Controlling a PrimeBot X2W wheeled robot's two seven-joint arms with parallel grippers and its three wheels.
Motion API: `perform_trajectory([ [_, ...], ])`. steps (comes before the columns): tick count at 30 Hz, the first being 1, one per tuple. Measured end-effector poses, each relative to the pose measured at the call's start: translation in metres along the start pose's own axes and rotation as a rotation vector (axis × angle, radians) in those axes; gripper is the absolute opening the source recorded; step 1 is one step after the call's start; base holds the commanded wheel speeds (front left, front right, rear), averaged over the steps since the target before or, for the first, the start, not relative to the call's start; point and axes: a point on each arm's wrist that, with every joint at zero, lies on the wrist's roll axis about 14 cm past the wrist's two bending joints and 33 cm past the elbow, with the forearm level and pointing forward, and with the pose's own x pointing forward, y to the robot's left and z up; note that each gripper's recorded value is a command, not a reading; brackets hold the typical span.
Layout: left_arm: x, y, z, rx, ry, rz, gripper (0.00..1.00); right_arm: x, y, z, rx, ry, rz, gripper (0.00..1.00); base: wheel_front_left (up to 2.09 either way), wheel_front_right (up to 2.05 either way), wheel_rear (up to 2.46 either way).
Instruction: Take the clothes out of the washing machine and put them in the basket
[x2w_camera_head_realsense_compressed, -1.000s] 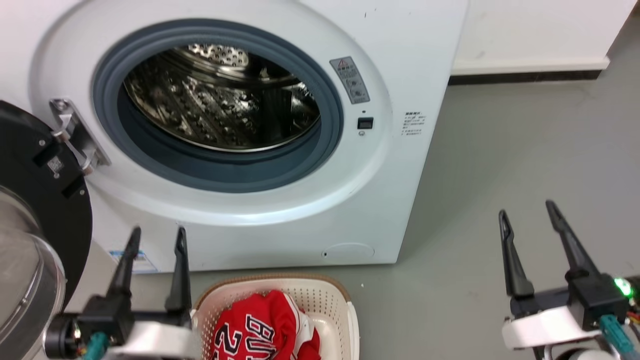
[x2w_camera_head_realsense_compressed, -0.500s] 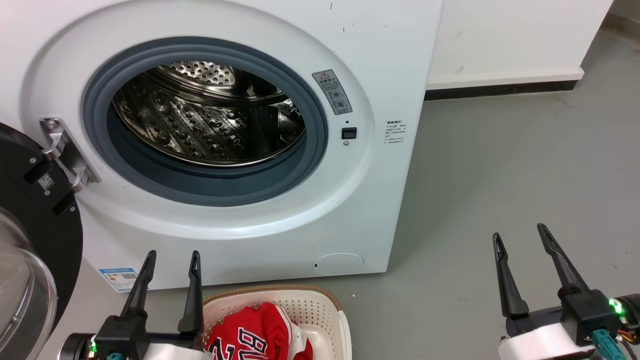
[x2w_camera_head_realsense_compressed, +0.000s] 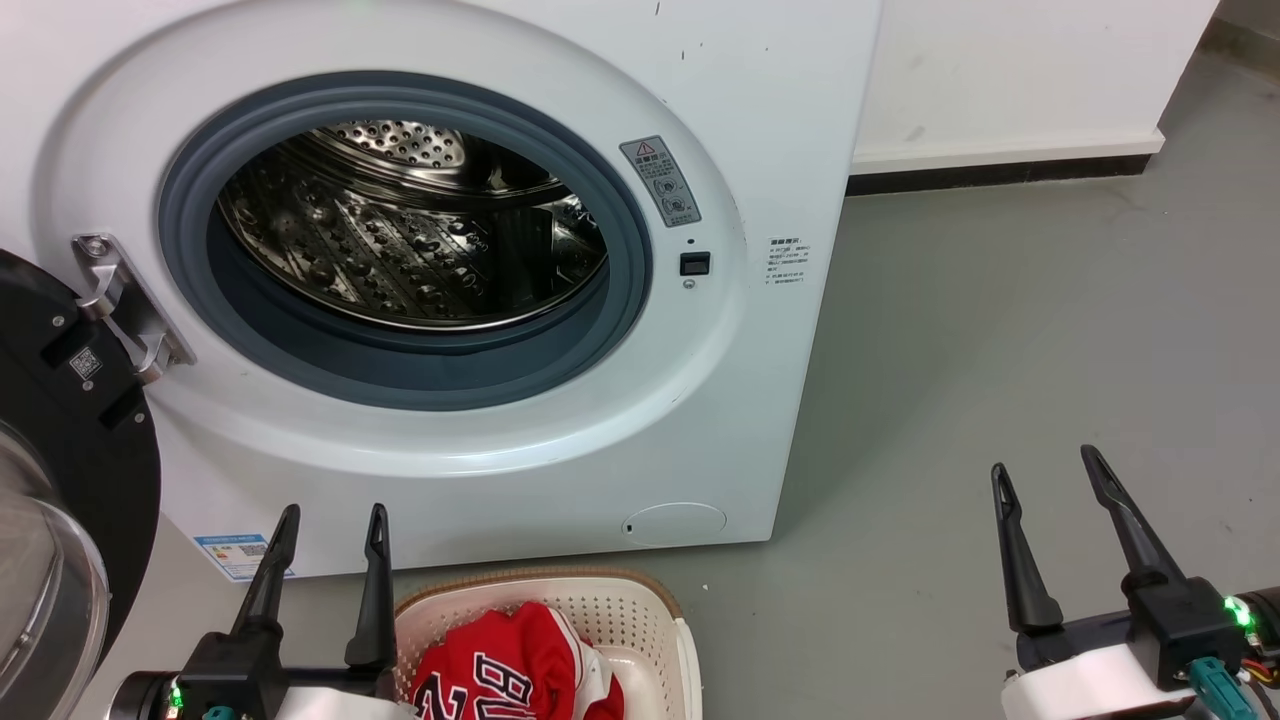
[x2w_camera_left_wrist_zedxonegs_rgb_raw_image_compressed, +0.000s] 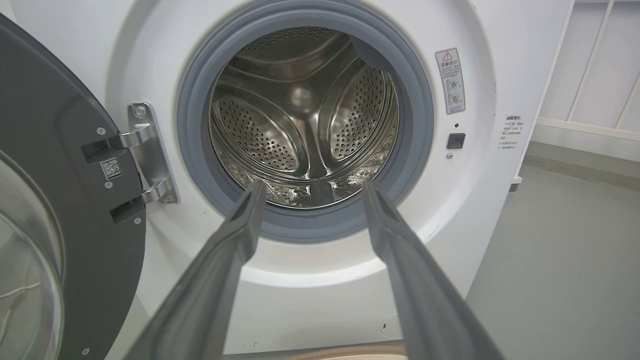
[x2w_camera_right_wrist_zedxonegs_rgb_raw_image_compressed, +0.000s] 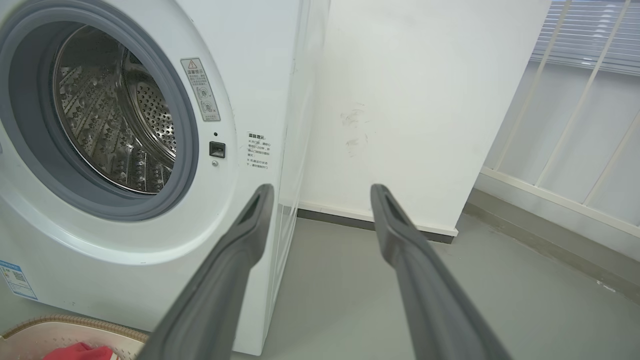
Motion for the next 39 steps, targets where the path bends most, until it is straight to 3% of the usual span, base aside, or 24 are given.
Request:
perform_trajectory([
  [21, 0.000, 0.002, -0.002, -0.002, 0.004, 0.014, 1.00, 0.003, 0.003, -0.003, 0.010, 0.008, 0.008, 1.00, 0.00, 0.00, 0.00],
  [22, 0.000, 0.002, -0.003, -0.004, 0.010, 0.014, 0.00, 0.002, 0.003, -0.005, 0.011, 0.015, 0.008, 0.00, 0.00, 0.00, 0.00],
  [27, -0.008, 0.004, -0.024, -0.028, 0.085, 0.028, 0.00, -0.007, 0.006, -0.022, 0.040, 0.074, 0.010, 0.00, 0.00, 0.00, 0.00],
  [39, -0.008, 0.013, -0.034, -0.265, 0.128, 0.096, 0.00, -0.007, -0.001, -0.033, 0.314, 0.106, -0.057, 0.00, 0.00, 0.00, 0.00],
])
